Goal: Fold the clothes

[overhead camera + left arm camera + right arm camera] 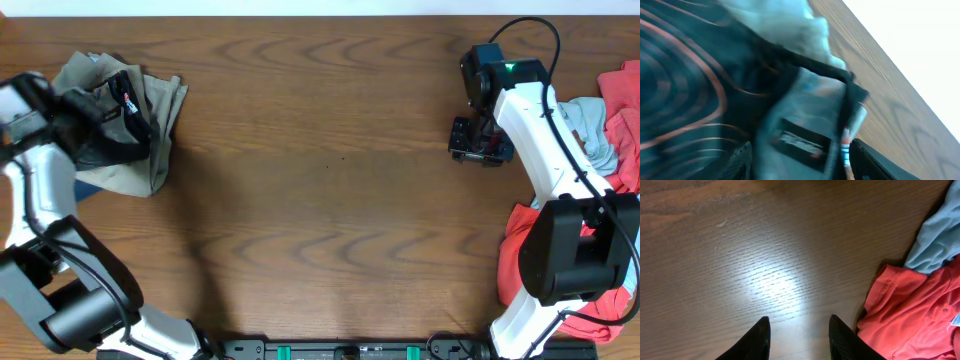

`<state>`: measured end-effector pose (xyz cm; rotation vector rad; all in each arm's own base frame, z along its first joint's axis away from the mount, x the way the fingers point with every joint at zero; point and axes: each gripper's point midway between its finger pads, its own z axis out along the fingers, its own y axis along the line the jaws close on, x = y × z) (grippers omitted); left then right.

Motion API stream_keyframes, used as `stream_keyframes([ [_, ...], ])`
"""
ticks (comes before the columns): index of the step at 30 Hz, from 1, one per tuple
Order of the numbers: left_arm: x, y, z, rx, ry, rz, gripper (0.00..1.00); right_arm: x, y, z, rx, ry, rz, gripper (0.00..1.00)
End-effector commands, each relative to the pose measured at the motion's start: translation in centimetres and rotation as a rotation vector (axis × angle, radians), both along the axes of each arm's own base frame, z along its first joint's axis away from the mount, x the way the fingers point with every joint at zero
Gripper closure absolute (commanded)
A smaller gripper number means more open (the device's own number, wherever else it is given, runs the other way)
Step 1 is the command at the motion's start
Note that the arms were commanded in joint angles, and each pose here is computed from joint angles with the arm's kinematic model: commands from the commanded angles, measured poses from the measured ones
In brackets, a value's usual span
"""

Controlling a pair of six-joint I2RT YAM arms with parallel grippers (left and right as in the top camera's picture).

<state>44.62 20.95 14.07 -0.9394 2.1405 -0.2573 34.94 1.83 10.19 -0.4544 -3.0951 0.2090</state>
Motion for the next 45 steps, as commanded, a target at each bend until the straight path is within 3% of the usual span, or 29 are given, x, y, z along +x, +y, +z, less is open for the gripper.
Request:
stream_keyframes([
  [1,1.0,-0.6,-0.5,0.066,0.037,-0.002,0.37,-0.2,-0.4,0.6,0.005,-0.008,-0.006,0.63],
  [13,2.2,-3.9,-7.1,0.037,0.171,-0.063,0.36,-0.4,-0.4,0.6,0.003,0.000,-0.006,0.59],
  [19,2.8,-8.0,-8.6,-0.063,0.180,-0.181,0.36,-0.2,-0.5,0.6,-0.003,-0.008,-0.001,0.55],
  [26,3.5,-8.4,-6.6,-0.070,0.113,-0.220,0.36,-0.1,-0.7,0.6,-0.003,-0.011,-0.003,0.55],
  [32,3.1,-5.4,-0.7,-0.003,-0.008,-0.164,0.04,-0.2,-1.0,0.6,-0.003,-0.007,-0.011,0.55],
  [33,2.9,-5.3,0.2,0.007,-0.025,-0.159,0.02,-0.2,-0.9,0.6,-0.003,-0.008,-0.011,0.55],
  [39,1.6,-6.3,6.1,0.041,-0.112,-0.175,0.02,0.3,-0.9,0.6,0.000,-0.025,-0.011,0.55],
  [45,-0.5,-9.9,5.2,-0.024,-0.008,-0.231,0.02,1.3,1.1,0.5,0.137,-0.061,-0.021,0.52],
])
